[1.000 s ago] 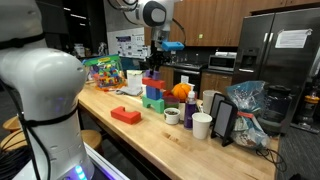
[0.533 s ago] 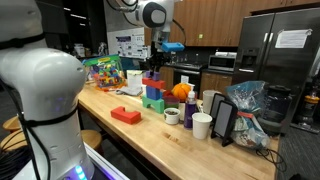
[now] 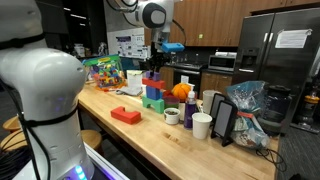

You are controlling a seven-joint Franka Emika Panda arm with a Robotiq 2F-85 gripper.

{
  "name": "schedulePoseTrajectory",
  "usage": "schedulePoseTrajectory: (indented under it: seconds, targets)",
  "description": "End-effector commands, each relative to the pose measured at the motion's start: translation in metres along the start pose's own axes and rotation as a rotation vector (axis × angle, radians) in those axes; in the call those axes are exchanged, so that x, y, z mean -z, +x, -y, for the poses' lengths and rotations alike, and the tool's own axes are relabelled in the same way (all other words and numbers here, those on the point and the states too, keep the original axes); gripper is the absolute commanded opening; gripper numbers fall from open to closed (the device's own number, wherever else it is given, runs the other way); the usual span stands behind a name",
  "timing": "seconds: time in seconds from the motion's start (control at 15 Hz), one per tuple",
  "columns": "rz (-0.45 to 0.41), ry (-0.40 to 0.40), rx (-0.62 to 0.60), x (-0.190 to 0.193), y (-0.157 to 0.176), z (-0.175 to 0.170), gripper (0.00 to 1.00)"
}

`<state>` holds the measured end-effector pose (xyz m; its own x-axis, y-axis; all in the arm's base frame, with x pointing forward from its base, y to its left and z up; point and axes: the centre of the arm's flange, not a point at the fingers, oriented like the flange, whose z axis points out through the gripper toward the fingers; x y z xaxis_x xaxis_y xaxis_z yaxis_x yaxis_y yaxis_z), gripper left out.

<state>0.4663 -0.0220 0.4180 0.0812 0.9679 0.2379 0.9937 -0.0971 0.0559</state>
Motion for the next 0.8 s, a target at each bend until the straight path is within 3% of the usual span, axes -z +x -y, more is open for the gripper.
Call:
schedulePoseTrajectory:
  seconds: [0.0, 0.73]
  targets:
    - [-0.013, -0.023, -0.002, 0.0037, -0.0026, 0.0052, 0.15]
    - [-0.014, -0.022, 0.000, 0.0015, 0.0005, 0.0038, 0.15]
